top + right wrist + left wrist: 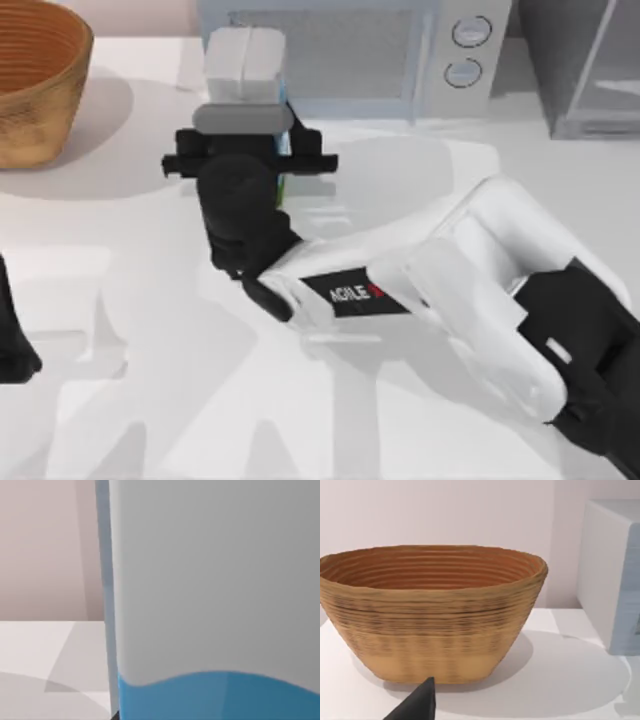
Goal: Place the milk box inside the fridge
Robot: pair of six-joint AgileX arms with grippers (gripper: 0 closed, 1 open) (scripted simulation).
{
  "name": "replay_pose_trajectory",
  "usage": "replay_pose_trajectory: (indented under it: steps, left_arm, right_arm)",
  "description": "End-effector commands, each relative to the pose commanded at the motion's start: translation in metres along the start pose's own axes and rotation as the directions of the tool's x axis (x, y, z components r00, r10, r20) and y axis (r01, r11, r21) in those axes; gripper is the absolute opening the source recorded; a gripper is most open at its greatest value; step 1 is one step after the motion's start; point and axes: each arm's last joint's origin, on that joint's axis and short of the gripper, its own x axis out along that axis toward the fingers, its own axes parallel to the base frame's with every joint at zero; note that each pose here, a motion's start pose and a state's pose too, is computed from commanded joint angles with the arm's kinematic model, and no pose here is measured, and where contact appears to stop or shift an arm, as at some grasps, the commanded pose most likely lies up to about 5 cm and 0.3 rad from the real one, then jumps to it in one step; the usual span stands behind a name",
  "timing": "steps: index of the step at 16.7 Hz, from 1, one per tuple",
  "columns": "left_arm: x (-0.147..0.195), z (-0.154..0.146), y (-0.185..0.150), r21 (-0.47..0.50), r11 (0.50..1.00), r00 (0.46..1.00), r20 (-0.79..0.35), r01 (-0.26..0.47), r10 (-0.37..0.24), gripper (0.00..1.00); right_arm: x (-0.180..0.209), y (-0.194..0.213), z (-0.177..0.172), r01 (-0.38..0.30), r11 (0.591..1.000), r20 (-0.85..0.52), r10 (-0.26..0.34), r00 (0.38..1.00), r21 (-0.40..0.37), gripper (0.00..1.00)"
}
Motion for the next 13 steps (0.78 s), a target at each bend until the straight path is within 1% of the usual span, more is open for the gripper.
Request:
replay_pose_trajectory:
  steps: [1, 10, 11, 13]
  left_arm:
    - [0.000, 0.000, 0.000, 0.000, 1.000, 1.000, 0.000, 0.000, 0.000, 1.00]
    - [0.000, 0.000, 0.000, 0.000, 1.000, 1.000, 0.000, 0.000, 0.000, 1.00]
    - [0.000, 0.000, 0.000, 0.000, 1.000, 1.000, 0.000, 0.000, 0.000, 1.00]
    - [0.000, 0.000, 0.000, 0.000, 1.000, 1.000, 0.000, 0.000, 0.000, 1.00]
  right_arm:
    - [0.000, 0.000, 0.000, 0.000, 1.000, 0.000, 0.000, 1.000, 0.000, 0.00]
    - [-0.002, 0.002, 0.001, -0.004, 1.000, 0.000, 0.004, 1.000, 0.002, 0.00]
    - [-0.006, 0.006, 0.006, -0.015, 1.000, 0.000, 0.015, 1.000, 0.003, 0.00]
    - [-0.016, 0.018, 0.026, -0.042, 0.999, 0.001, 0.042, 0.999, 0.014, 0.00]
